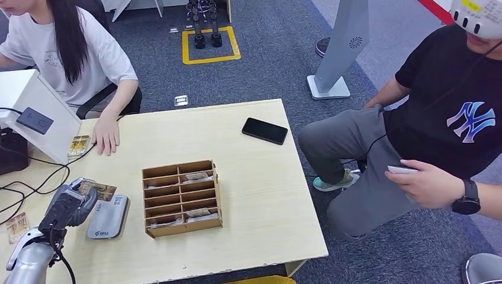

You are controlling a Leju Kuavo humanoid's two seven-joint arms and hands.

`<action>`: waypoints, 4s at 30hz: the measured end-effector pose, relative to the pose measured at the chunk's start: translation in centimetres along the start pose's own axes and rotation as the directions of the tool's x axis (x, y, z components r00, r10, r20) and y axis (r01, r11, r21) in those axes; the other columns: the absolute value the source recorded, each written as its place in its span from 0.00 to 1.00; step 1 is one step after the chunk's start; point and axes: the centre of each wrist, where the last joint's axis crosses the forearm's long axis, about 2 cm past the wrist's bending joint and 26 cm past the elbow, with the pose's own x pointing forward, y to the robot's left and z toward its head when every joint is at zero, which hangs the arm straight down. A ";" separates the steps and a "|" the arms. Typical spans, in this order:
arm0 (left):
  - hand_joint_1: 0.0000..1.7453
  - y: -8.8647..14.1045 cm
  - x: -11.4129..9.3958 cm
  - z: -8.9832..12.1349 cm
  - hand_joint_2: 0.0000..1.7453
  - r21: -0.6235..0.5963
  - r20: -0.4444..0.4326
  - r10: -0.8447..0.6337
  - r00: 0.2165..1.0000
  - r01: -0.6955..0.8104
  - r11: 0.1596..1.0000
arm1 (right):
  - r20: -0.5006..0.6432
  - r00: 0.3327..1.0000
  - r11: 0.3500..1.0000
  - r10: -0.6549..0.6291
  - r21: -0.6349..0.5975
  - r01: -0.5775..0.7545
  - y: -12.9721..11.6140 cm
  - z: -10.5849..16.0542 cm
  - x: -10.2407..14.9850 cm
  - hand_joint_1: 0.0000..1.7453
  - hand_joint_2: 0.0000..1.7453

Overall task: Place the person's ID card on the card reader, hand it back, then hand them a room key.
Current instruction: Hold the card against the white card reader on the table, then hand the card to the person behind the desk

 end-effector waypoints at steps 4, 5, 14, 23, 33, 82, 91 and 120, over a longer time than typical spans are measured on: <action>1.00 0.4 -0.9 0.6 1.00 -0.089 -0.024 -0.125 0.992 0.123 0.988 | 0.005 1.000 1.000 0.009 0.000 -0.009 0.0 0.0 0.0 0.00 0.00; 1.00 0.5 -1.2 0.8 1.00 -0.116 -0.025 -0.143 0.989 0.140 0.983 | 0.007 1.000 1.000 0.011 0.001 -0.011 0.0 0.0 0.0 0.00 0.00; 1.00 0.9 -3.0 2.8 1.00 -0.225 -0.049 -0.188 0.981 0.173 0.959 | 0.017 1.000 1.000 0.024 0.004 -0.024 0.0 0.0 0.0 0.00 0.00; 1.00 -0.9 -2.7 2.1 1.00 -0.224 -0.071 -0.363 0.929 0.339 0.914 | 0.021 0.999 1.000 0.025 0.004 -0.025 0.0 0.0 0.0 0.00 0.00; 1.00 -1.9 -2.4 1.4 1.00 -0.245 -0.066 -0.373 0.926 0.347 0.905 | 0.020 1.000 1.000 0.024 0.003 -0.024 -0.1 0.0 -0.1 0.00 0.00; 1.00 -0.4 3.8 -3.5 1.00 0.637 0.149 0.098 0.984 -0.171 0.751 | 0.047 0.993 0.993 0.108 0.036 -0.109 0.3 0.0 0.4 0.00 0.00; 1.00 1.2 3.8 -3.6 1.00 0.664 -0.023 -0.515 0.857 0.399 0.633 | 0.077 0.987 0.989 0.142 0.029 -0.144 0.1 0.0 0.9 0.00 0.00; 1.00 -0.4 4.3 -3.6 1.00 0.676 -0.062 -0.455 0.888 0.373 0.636 | 0.068 0.989 0.991 0.130 0.033 -0.133 0.1 -0.1 0.9 0.00 0.00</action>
